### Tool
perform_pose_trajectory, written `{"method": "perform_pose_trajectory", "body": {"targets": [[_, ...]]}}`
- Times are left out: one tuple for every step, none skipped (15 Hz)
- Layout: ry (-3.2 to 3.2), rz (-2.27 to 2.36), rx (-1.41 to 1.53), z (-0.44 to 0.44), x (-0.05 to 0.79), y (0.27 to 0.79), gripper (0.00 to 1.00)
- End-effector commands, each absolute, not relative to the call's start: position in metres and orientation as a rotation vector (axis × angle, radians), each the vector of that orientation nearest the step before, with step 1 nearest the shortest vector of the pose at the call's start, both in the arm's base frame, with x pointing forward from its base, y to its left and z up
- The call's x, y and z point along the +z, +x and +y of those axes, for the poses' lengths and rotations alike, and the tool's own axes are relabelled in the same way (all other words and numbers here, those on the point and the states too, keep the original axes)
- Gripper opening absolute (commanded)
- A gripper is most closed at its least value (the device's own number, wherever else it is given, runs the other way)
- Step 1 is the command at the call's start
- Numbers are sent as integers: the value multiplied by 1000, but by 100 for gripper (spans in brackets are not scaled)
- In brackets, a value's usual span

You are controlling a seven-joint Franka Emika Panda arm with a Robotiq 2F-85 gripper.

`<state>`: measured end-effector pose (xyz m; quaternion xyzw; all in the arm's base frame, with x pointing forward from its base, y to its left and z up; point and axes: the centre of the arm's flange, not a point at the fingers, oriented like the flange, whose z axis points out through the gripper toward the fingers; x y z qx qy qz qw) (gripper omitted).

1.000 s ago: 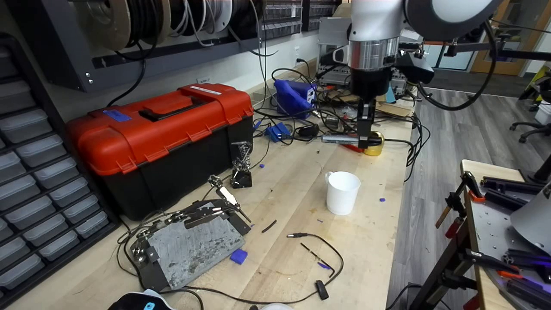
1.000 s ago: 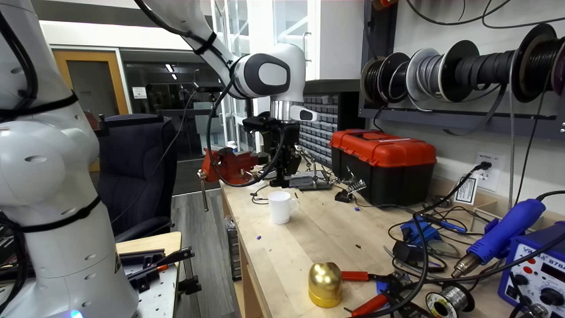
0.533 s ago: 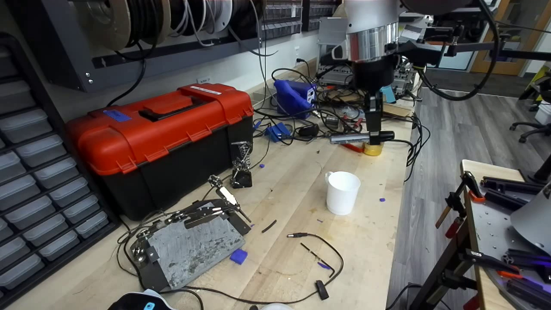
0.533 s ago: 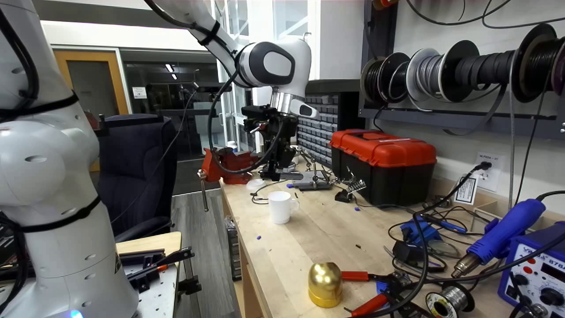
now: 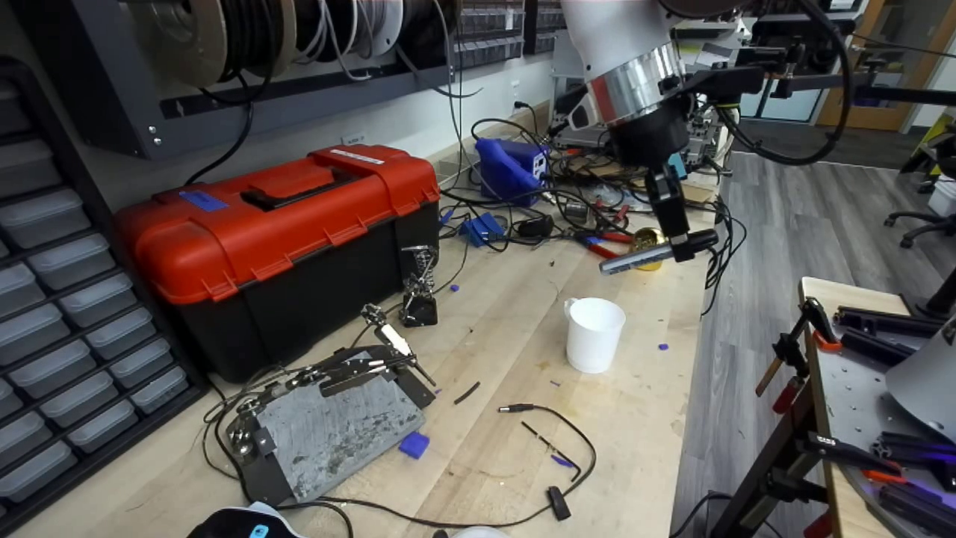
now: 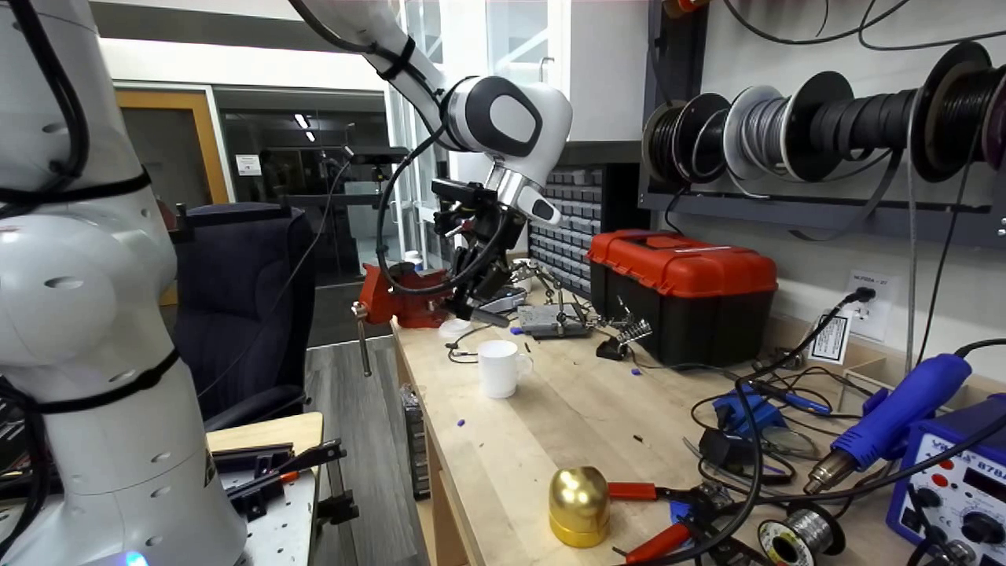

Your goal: Pick up the marker and put it in the cup

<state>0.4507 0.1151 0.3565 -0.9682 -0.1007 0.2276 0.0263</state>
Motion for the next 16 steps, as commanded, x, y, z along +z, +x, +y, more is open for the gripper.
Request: {"method": "perform_pose_trajectory", "body": {"targets": [[-2952,-337,856,125,357,467,7],[-2947,-345,879,127,356,470,7],[-2944,-350,895,128,356,473,7],[-2941,-355,908,130,357,477,7],[-2940,-360,916,132,359,482,7],[-2938,-362,930,134,361,487,7],[-2938,-365,939,135,363,492,7],[-2938,-365,960,137,363,497,7],[-2937,-364,979,138,364,501,7],[-2935,-359,1006,138,363,506,7],[-2929,-357,1034,138,362,510,7],[-2927,-352,1064,138,360,514,7],[-2924,-349,1089,139,357,518,7],[-2917,-348,1116,139,354,522,7],[-2912,-345,1139,139,351,526,7],[-2905,-344,1163,140,348,530,7]]}}
